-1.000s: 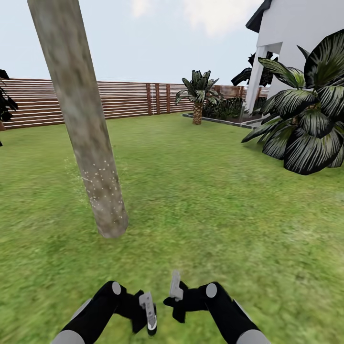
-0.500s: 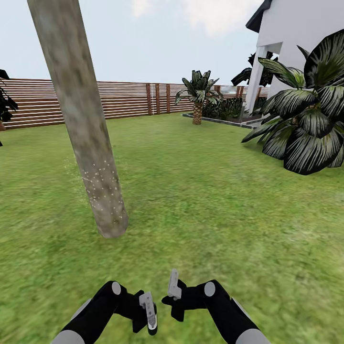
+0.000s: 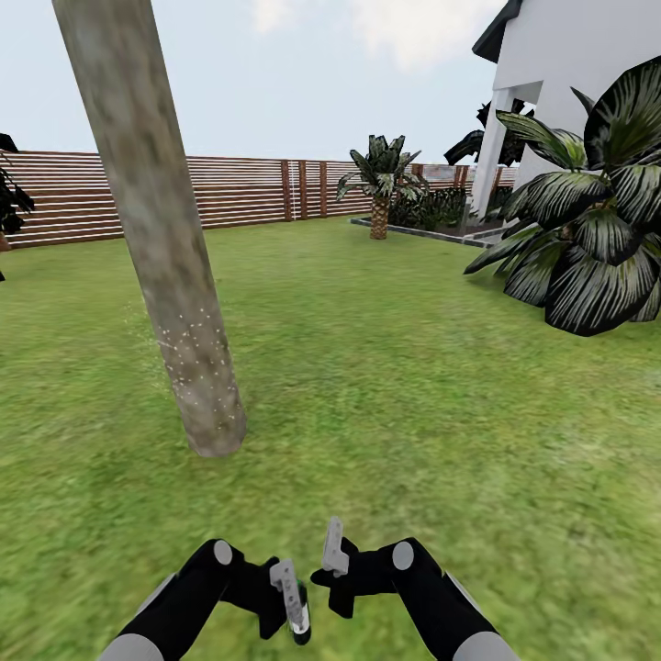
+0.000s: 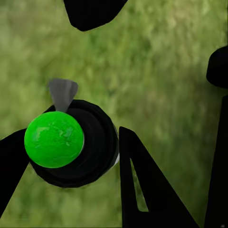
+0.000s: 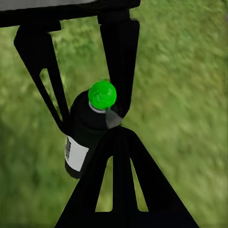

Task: In the garden, pick up the pesticide atomizer on the floor and spray pesticide onto both trees until each tree trunk is fully covered.

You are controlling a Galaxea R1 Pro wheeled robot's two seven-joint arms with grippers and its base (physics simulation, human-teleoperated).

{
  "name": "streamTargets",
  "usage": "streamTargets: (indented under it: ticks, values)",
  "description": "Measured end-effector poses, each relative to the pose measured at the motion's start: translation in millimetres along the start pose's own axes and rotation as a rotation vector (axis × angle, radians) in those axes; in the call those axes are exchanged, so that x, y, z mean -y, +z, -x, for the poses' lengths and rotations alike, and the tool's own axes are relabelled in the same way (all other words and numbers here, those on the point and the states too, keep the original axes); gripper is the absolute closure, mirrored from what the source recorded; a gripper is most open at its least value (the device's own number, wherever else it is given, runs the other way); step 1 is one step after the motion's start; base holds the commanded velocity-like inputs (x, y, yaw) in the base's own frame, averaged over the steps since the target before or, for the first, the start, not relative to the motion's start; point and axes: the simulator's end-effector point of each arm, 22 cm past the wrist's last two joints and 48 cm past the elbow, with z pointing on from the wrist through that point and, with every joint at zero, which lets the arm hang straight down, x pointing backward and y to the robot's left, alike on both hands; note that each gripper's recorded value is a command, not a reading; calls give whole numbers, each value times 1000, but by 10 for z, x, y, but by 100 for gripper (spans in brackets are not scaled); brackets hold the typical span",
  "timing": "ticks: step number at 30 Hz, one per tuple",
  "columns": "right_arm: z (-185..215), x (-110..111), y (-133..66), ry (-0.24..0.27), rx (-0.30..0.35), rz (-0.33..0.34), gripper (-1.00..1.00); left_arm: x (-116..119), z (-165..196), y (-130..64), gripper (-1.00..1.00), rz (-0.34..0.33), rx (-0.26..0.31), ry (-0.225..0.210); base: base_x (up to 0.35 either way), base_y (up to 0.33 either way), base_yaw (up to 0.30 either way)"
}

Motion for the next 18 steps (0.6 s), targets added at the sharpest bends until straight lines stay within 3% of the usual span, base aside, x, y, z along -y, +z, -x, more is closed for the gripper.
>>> streamTargets:
  ticks: [18]
  values:
    - [0, 0, 0, 0, 0, 0, 100, 61, 72, 6, 100, -26, 26, -9, 0, 0, 0]
